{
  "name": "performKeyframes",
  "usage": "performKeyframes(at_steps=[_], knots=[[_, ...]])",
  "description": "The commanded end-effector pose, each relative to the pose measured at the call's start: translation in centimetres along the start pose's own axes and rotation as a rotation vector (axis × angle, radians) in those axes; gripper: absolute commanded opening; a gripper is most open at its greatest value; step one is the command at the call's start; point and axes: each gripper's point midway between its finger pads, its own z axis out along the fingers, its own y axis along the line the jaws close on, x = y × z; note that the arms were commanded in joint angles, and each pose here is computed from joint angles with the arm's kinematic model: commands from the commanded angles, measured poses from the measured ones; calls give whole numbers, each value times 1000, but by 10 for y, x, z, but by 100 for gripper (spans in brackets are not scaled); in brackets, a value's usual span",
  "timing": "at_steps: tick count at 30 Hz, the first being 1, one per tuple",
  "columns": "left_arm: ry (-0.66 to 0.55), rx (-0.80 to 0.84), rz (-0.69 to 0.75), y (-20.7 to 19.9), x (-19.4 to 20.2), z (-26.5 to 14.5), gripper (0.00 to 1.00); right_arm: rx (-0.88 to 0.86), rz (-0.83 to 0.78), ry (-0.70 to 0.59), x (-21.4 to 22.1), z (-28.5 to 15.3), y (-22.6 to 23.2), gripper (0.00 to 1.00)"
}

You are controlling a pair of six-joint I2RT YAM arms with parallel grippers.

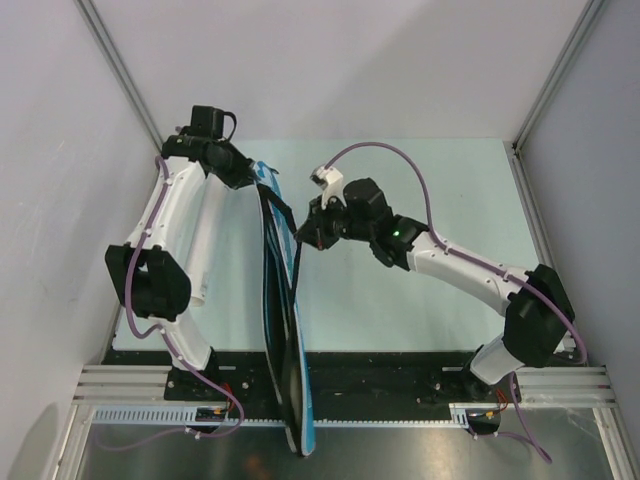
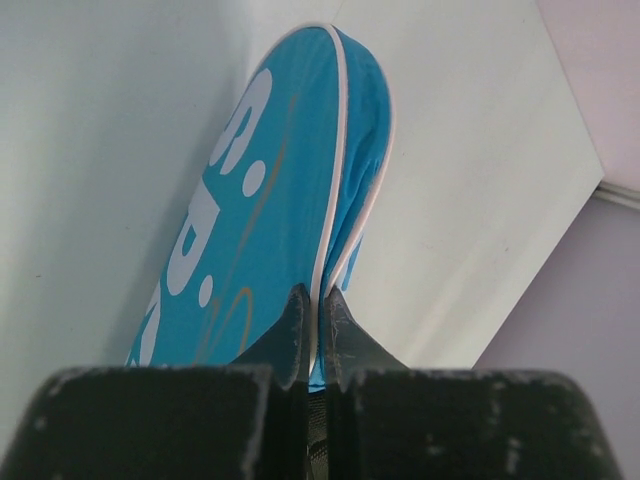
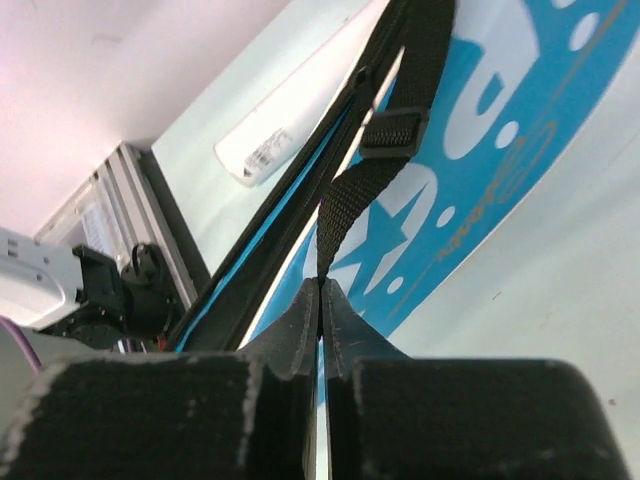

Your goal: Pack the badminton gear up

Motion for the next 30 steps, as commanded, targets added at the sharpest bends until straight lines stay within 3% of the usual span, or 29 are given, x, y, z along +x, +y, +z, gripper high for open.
performKeyframes(at_steps=[1, 6, 13, 17, 21, 23, 27, 30], knots=[[-140, 20, -117, -7, -23, -26, 0, -9, -7, -194, -68, -21, -12, 0], [-272, -4, -255, -6, -47, -38, 0, 12, -8, -243, -96, -34, -32, 0], [-290, -58, -287, 6, -53, -23, 0, 20, -7, -183, -118, -28, -48, 0], [-297, -98, -314, 19, -49, -16, 0, -99, -22, -156, -128, -27, -1, 0], [-299, -106, -322, 22, -45, -17, 0, -294, -14, -41, -86, -16, 57, 1], [-305, -103, -327, 22, -44, -20, 0, -341, 9, 35, -53, -9, 73, 13], [-300, -99, -321, 23, -41, -23, 0, -304, 54, 214, 13, 5, 62, 28], [-290, -103, -306, 26, -37, -23, 0, -246, 35, 126, -16, -9, 51, 39]])
